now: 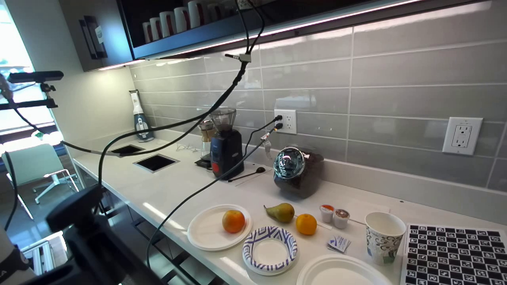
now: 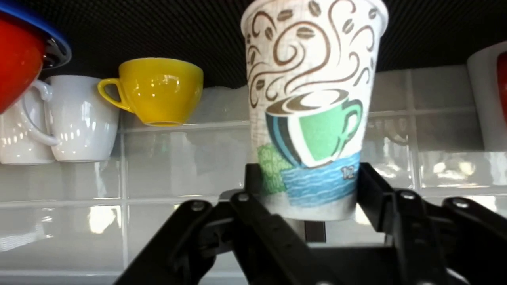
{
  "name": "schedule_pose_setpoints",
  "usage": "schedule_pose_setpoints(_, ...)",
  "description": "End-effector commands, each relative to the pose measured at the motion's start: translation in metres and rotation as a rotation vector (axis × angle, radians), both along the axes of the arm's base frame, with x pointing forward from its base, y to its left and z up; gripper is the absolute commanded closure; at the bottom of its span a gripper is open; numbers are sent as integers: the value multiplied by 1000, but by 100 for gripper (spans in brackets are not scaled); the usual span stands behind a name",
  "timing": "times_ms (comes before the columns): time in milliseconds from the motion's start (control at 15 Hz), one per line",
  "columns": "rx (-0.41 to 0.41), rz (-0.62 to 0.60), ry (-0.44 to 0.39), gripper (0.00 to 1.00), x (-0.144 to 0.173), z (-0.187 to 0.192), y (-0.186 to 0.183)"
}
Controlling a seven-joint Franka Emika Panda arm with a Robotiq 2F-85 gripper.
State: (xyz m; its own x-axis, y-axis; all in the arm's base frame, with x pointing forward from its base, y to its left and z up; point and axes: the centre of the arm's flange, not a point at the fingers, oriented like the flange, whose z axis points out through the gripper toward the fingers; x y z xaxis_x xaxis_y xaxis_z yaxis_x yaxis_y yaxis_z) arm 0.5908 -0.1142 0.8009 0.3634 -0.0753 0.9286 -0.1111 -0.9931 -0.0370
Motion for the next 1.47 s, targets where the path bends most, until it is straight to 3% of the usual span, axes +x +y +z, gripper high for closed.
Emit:
schedule_pose_setpoints(0,91,-105,2,63,-35,11,9)
schedule_pose_setpoints(467,245,-252,-3,63,-116,22,24)
schedule_pose_setpoints(667,264,-272,-32,63,-151,21,17)
schedule_pose_setpoints(933,310,-346,-35,63,-185,11,-23)
schedule_pose_setpoints(1133,323,-470,-38,63,-203,-6,-70)
schedule_pose_setpoints(1400,371,-580,-5,63,-213,-41,-110)
